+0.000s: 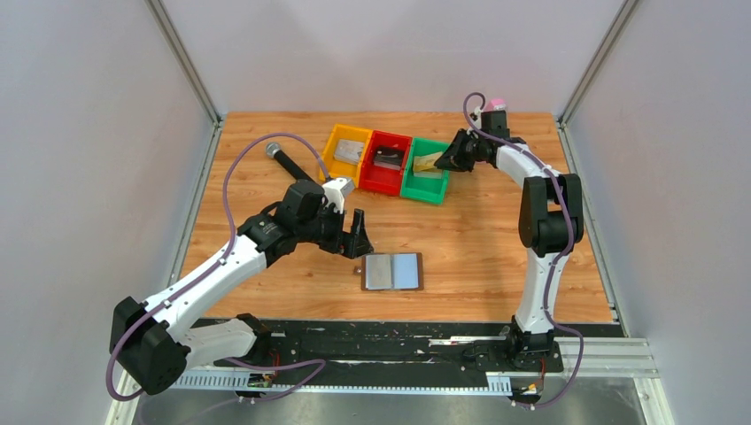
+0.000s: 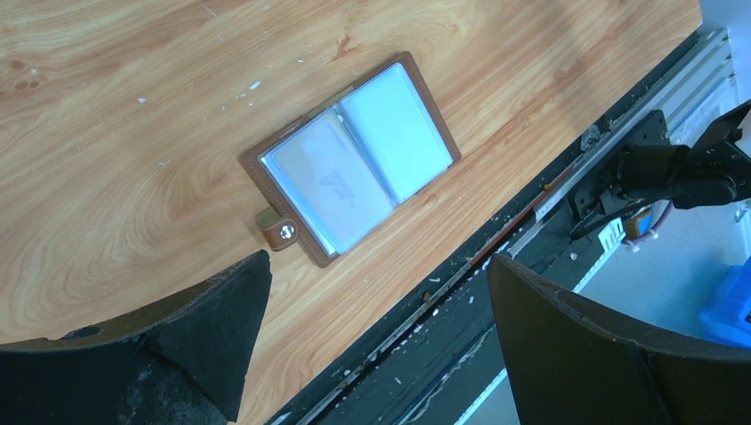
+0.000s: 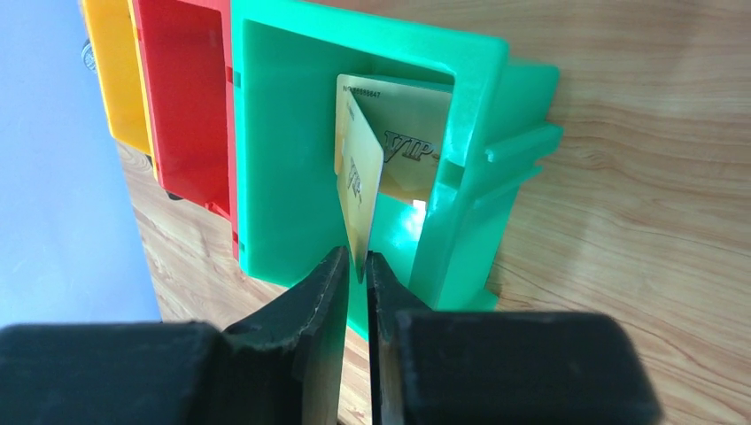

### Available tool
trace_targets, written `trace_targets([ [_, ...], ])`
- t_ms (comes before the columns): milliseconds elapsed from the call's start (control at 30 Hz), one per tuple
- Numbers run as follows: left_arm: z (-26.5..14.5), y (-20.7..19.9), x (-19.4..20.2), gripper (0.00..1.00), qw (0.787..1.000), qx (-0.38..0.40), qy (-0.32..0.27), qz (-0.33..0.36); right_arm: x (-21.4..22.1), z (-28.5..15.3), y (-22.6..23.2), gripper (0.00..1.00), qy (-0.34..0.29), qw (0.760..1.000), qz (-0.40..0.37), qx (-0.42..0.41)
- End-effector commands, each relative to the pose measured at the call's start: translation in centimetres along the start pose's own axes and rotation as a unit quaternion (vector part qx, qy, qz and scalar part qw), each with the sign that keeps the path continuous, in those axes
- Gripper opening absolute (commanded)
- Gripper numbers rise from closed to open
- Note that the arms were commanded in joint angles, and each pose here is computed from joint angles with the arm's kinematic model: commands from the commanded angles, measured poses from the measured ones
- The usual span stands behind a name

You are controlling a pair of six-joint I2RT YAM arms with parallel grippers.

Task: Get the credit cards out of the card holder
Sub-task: Place the credit card in the storage box.

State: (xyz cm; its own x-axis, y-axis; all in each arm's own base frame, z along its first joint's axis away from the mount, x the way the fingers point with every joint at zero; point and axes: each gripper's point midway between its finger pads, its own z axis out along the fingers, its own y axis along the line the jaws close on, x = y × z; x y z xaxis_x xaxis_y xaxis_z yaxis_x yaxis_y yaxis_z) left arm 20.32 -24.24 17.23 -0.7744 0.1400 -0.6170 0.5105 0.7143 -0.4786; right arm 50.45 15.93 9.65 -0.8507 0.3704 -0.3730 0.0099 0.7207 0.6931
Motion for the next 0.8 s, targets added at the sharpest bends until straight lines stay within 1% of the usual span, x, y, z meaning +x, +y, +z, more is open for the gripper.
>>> trace_targets([
  [0, -0.5, 0.0, -0.7, 1.00, 1.000, -0.004, -0.018, 0.016, -2.4, -0.6, 0.5, 0.16, -0.032, 0.999, 0.000, 0.003],
  [233, -0.6, 0.6, -0.8, 1.00, 0.999, -0.026, -0.022, 0.001, -3.4, -1.8, 0.8, 0.17, -0.051, 0.999, -0.007, 0.014],
  [300, -0.8, 1.6, -1.0, 1.00, 0.998, -0.059, -0.028, -0.010, -4.0, -2.4, 0.8, 0.18, -0.057, 0.998, -0.006, 0.018],
  [467, -1.4, 3.0, -1.1, 1.00, 0.993, -0.106, -0.032, -0.027, -4.8, -4.3, 1.8, 0.19, -0.073, 0.997, -0.018, 0.020],
  [700, -1.0, 4.2, 0.6, 1.00, 0.990, -0.132, -0.004, -0.044, -5.2, -7.1, 3.9, 0.20, -0.087, 0.996, -0.031, 0.015],
  [767, -0.6, 4.4, 1.3, 0.98, 0.990, -0.132, 0.008, -0.053, -4.8, -8.0, 4.6, 0.21, -0.088, 0.996, -0.032, 0.009],
])
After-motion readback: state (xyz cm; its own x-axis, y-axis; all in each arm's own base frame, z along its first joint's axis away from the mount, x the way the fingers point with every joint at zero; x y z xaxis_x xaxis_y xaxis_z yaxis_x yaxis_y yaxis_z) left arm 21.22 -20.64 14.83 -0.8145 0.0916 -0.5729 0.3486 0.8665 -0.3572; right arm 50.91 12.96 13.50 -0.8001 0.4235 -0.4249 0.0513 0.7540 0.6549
